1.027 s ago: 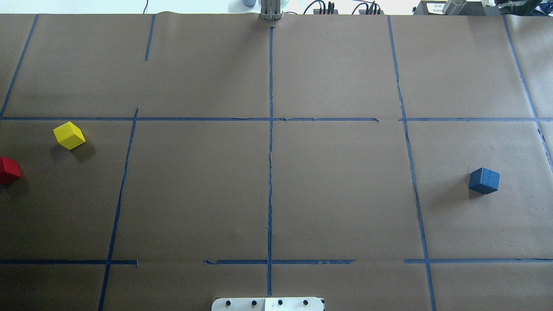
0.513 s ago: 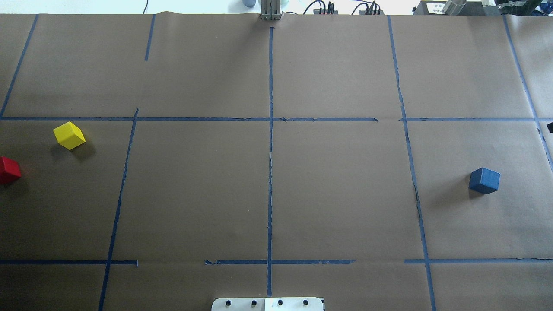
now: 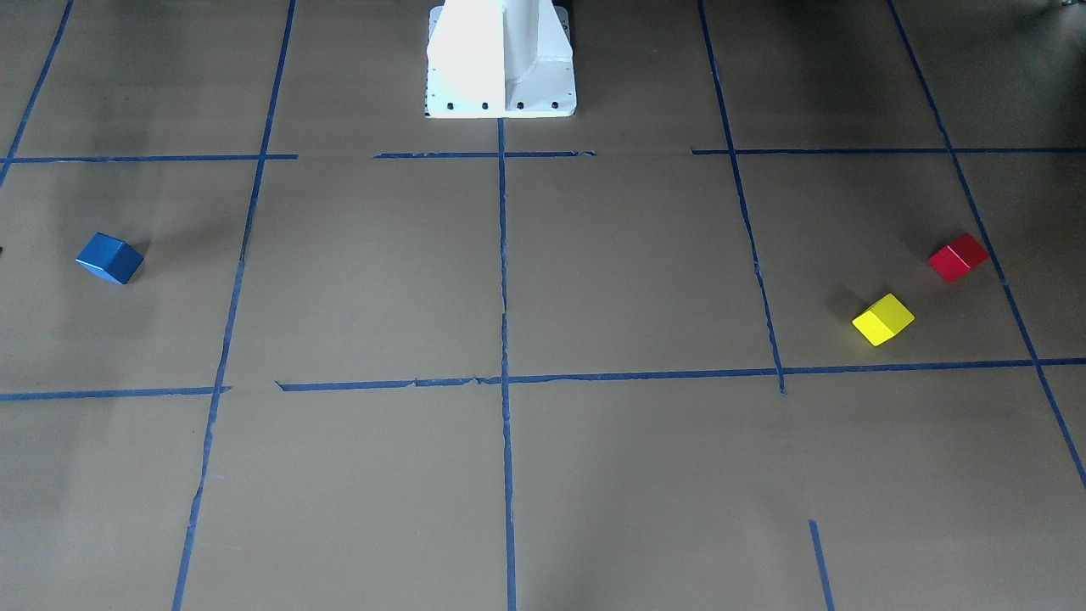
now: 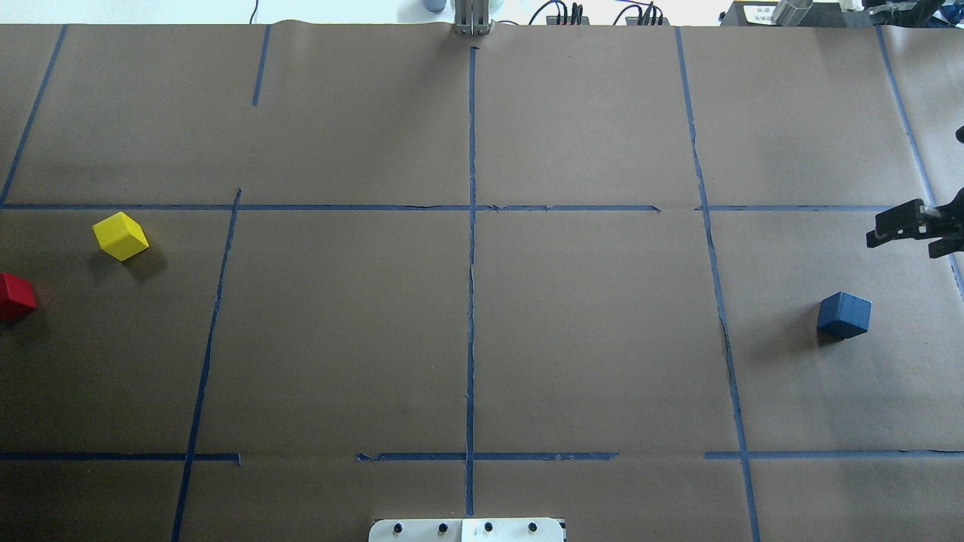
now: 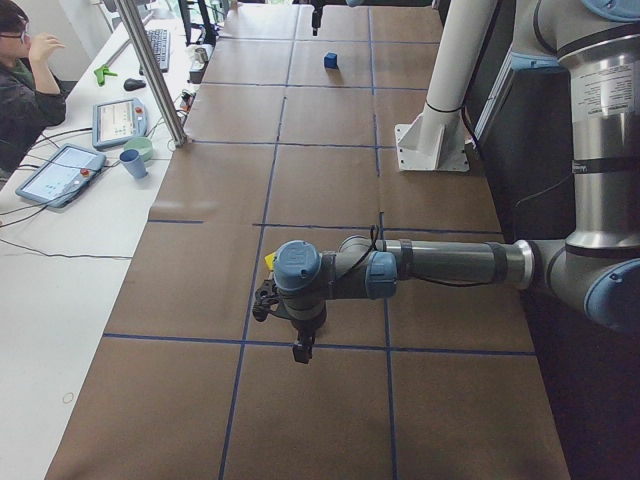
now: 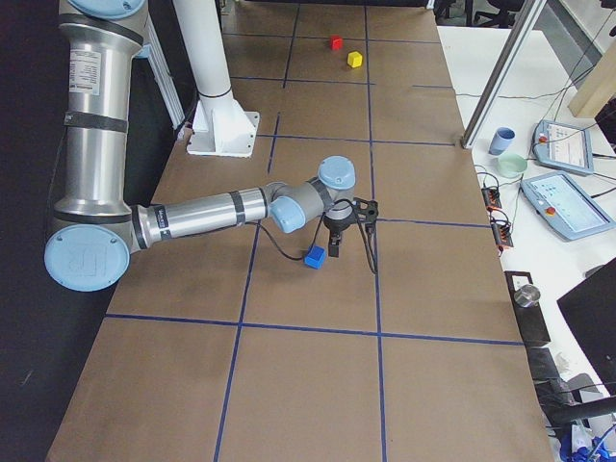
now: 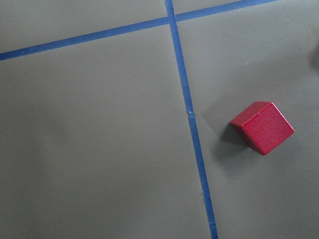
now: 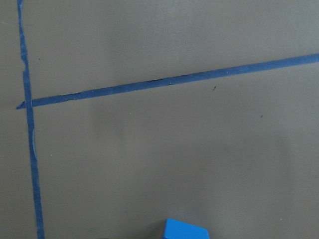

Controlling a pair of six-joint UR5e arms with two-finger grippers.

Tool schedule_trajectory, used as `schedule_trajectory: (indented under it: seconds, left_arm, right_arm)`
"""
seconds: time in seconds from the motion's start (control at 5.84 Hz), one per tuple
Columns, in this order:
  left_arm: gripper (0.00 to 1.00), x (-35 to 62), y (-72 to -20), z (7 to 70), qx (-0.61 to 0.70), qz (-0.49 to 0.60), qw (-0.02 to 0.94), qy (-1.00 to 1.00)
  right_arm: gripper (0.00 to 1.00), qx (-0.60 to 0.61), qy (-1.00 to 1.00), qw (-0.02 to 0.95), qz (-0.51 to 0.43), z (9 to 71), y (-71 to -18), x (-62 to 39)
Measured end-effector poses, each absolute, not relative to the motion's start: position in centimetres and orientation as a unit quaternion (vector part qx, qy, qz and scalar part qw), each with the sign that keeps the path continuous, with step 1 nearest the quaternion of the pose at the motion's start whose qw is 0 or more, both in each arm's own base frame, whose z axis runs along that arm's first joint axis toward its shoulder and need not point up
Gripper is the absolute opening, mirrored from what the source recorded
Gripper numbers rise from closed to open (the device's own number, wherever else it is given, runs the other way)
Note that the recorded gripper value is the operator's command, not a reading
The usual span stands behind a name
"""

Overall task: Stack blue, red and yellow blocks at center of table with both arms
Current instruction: 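Lower the right gripper onto the blue cube and close it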

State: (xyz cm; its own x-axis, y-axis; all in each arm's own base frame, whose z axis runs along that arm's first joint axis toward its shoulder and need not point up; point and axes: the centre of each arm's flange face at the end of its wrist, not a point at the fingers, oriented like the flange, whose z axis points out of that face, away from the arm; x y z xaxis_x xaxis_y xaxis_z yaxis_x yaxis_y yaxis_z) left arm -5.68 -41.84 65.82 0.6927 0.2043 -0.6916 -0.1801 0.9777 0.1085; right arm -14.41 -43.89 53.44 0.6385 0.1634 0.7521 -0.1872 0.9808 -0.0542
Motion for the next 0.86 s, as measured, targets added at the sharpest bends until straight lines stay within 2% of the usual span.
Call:
schedule_trajectory:
  seconds: [0.34, 0.86]
  left_arm:
    - [1.0, -5.7, -41.8, 65.8, 0.016, 0.105, 0.92, 0.378]
    - [1.0, -5.7, -41.8, 65.9, 0.015, 0.104, 0.92, 0.377]
  right_arm:
    - [1.0, 0.016, -0.404, 0.907, 0.117, 55.5, -40.2, -17.7]
    - [1.0, 0.011, -0.384, 0.918, 0.097, 57.0, -38.7, -20.6]
